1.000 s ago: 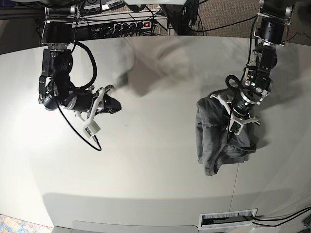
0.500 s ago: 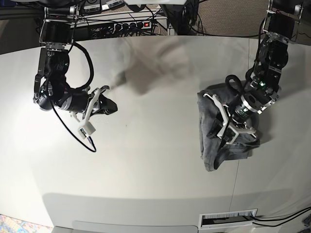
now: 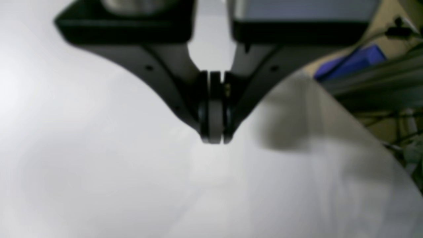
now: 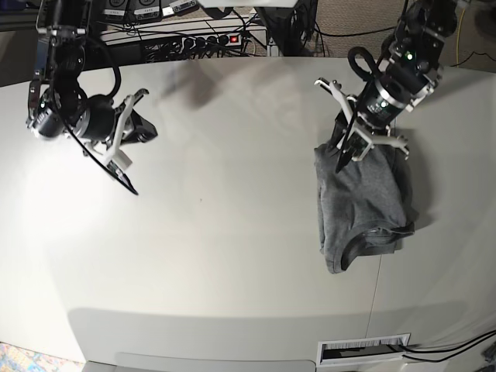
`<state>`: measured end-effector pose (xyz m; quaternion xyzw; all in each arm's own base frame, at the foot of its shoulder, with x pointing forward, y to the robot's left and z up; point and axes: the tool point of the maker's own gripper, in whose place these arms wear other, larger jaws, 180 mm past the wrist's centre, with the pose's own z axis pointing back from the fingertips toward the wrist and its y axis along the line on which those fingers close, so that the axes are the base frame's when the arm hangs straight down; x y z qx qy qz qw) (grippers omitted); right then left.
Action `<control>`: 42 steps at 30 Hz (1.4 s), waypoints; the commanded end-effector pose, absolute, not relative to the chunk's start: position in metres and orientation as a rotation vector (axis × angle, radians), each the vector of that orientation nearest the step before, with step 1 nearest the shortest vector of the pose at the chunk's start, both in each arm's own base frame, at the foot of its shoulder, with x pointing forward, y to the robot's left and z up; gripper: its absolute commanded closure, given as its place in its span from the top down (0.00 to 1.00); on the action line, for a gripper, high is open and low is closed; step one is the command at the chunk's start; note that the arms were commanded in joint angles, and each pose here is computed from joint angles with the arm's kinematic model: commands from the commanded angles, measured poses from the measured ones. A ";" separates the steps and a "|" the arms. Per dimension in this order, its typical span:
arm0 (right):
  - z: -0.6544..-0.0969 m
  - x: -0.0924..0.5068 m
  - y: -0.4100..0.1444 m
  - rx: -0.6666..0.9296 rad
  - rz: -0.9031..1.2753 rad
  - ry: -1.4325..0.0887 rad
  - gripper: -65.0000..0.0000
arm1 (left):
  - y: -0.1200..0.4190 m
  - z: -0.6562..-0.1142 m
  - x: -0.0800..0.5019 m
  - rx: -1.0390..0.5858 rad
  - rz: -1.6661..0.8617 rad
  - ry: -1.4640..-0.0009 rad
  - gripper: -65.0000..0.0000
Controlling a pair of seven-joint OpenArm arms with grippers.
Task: Fold the T-shirt properly
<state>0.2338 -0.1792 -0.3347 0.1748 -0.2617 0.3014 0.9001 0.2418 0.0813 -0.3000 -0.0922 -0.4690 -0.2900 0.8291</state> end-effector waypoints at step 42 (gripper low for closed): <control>-0.455 -0.077 -0.253 0.242 0.038 -0.011 0.00 | 0.179 -0.453 -0.050 -0.274 -0.072 -0.229 0.00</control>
